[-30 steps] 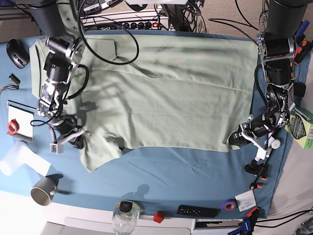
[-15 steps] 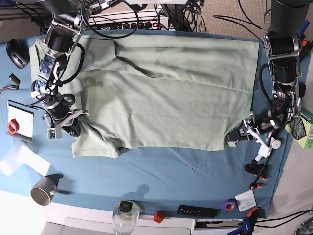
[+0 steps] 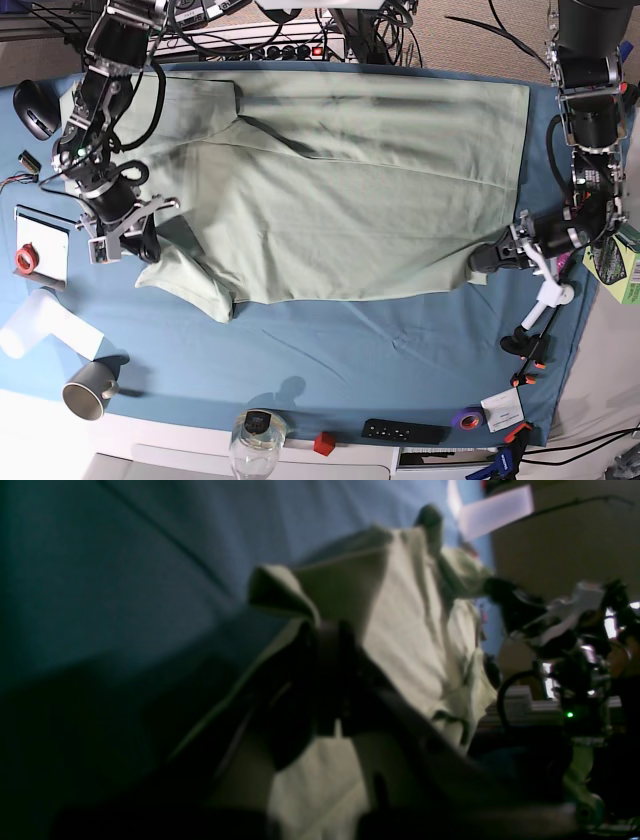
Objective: Fold the T-shirt properly
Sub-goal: 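Pull both held hem corners apart, stretching the shirt lengthwise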
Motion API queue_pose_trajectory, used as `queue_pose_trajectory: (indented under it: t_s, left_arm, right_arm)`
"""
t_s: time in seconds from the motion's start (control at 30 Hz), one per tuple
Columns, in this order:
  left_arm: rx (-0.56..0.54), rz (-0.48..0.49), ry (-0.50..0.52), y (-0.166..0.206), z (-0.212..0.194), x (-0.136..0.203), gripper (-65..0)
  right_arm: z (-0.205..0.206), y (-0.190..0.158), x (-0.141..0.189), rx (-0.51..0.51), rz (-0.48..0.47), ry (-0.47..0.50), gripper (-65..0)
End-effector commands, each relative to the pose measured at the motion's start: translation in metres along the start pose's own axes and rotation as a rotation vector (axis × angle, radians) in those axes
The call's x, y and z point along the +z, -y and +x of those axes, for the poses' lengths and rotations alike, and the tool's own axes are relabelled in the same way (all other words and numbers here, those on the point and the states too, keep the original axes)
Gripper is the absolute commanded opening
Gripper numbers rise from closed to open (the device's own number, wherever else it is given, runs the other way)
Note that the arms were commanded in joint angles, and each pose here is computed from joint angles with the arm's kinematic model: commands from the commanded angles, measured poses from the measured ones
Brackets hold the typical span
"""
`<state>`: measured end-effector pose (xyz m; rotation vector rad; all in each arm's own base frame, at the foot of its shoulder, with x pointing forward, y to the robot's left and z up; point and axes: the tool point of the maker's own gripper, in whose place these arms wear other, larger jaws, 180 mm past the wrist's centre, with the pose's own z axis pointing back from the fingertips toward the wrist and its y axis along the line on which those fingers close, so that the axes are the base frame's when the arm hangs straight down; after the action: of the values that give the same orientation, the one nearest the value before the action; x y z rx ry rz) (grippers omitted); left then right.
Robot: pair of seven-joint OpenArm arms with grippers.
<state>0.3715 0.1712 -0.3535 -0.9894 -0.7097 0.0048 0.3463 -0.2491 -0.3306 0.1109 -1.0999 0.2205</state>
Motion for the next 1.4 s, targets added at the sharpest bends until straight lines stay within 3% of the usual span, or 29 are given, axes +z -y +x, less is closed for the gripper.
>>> queue_pose_trajectory:
  t_s: [0.0,0.3,0.53,1.0,1.37]
  left_arm:
    - [-0.052,-0.012,0.048,0.008,0.025,0.011,-65.0]
    - [-0.060,0.051,0.029,-0.007,0.013,0.038,-65.0]
    - [-0.008,0.008,0.007,-0.004,-0.005,0.043,-65.0]
    - [0.049,0.052,0.118,-0.020,-0.003,0.077,-65.0]
    - [0.109,0.077,0.085,-0.030,-0.037,0.085,-65.0]
  right_arm:
    - [0.018,0.006,0.006,0.029,-0.008,0.052,-65.0]
    - [-0.006,0.015,0.033,0.118,-0.021,-0.047,-65.0]
    - [-0.013,0.028,0.053,0.161,-0.058,-0.092,-65.0]
    - [-0.015,0.068,0.090,-0.001,-0.155,-0.064,-65.0]
    - [-0.042,0.062,0.104,-0.052,-0.137,-0.135,-65.0]
